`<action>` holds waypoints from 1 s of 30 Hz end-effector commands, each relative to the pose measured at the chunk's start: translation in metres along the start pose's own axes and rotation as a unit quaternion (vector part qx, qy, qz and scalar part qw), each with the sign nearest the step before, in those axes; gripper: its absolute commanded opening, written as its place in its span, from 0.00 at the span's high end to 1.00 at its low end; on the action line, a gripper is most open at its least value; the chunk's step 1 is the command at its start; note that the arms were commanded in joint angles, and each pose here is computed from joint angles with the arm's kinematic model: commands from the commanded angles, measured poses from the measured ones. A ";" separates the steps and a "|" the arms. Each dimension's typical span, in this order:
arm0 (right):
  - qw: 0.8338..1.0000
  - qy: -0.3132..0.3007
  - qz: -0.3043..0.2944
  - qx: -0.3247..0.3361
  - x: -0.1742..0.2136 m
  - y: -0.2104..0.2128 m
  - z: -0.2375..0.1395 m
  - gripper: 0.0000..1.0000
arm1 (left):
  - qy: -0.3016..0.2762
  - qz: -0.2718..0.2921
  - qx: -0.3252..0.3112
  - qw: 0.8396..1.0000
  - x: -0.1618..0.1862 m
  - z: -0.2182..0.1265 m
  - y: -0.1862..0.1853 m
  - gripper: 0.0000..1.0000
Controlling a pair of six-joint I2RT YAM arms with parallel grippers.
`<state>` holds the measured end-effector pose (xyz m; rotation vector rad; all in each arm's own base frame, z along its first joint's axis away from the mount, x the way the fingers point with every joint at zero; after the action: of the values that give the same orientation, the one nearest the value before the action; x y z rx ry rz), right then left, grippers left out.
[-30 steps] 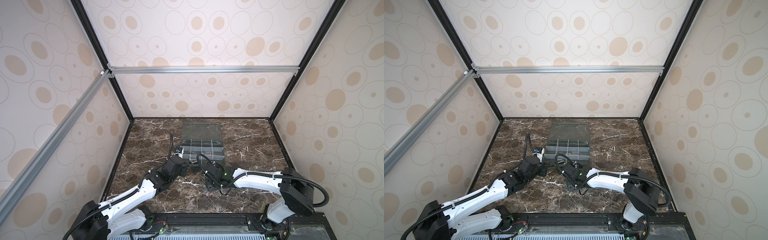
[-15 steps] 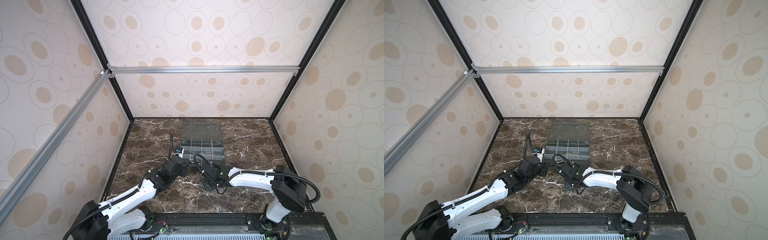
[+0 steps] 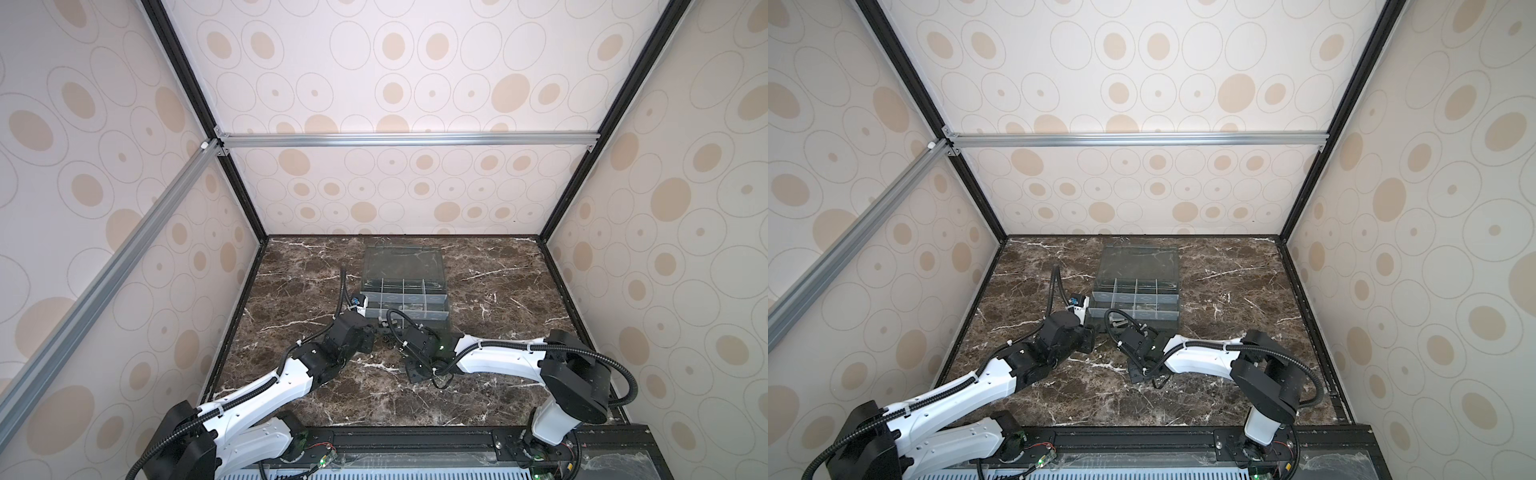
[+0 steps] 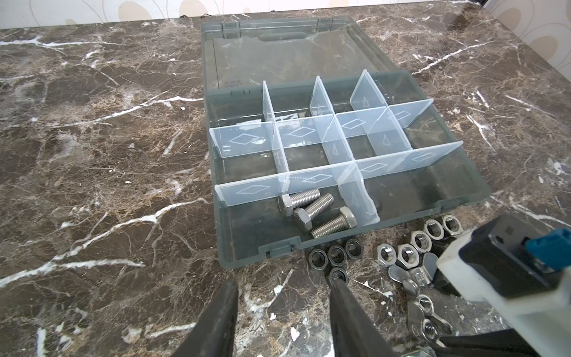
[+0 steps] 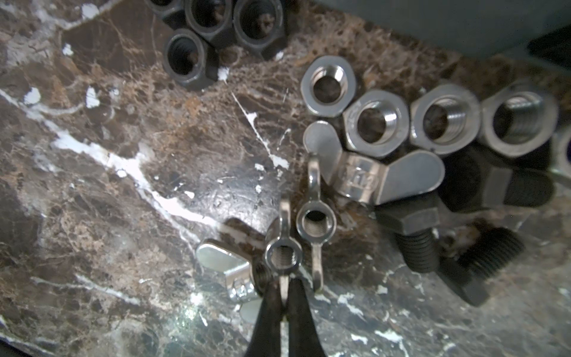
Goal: Sort the screws and nuts into containers
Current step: 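Lower the right gripper onto the silver wing nut and close on it, then lift the wing nut with the right gripper and carry it over the organizer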
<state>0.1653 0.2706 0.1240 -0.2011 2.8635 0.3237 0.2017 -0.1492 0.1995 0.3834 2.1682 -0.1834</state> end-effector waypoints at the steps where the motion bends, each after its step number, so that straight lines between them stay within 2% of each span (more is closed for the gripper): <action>1: 1.000 -0.002 -0.002 -0.001 -0.001 0.005 -0.001 1.00 | -0.012 -0.015 -0.005 1.000 -0.006 -0.003 0.002 0.51; 6: 1.000 -0.012 -0.013 0.003 -0.006 0.009 -0.015 1.00 | -0.023 -0.024 -0.006 0.999 -0.006 -0.004 0.003 0.51; 22: 0.991 -0.121 -0.045 0.034 -0.032 0.000 -0.068 1.00 | -0.026 -0.020 0.006 0.999 -0.011 0.000 0.000 0.51; 30: 0.989 -0.144 -0.025 0.032 -0.058 -0.019 -0.074 1.00 | -0.015 -0.023 0.026 0.999 -0.013 0.002 -0.004 0.51</action>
<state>0.1986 0.2468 0.1906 -0.2001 2.6262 0.2260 0.2035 -0.1536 0.1967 0.3941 2.1676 -0.2260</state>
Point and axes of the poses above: each gripper's point midway between its finger pads, its own z axis out along the fingers, its own y axis along the line the jaws close on, x = y × z, the point moved 10 cm from there along -z, back along the fingers, and after that the axes turned 8 degrees about z, right-handed, at the moved point
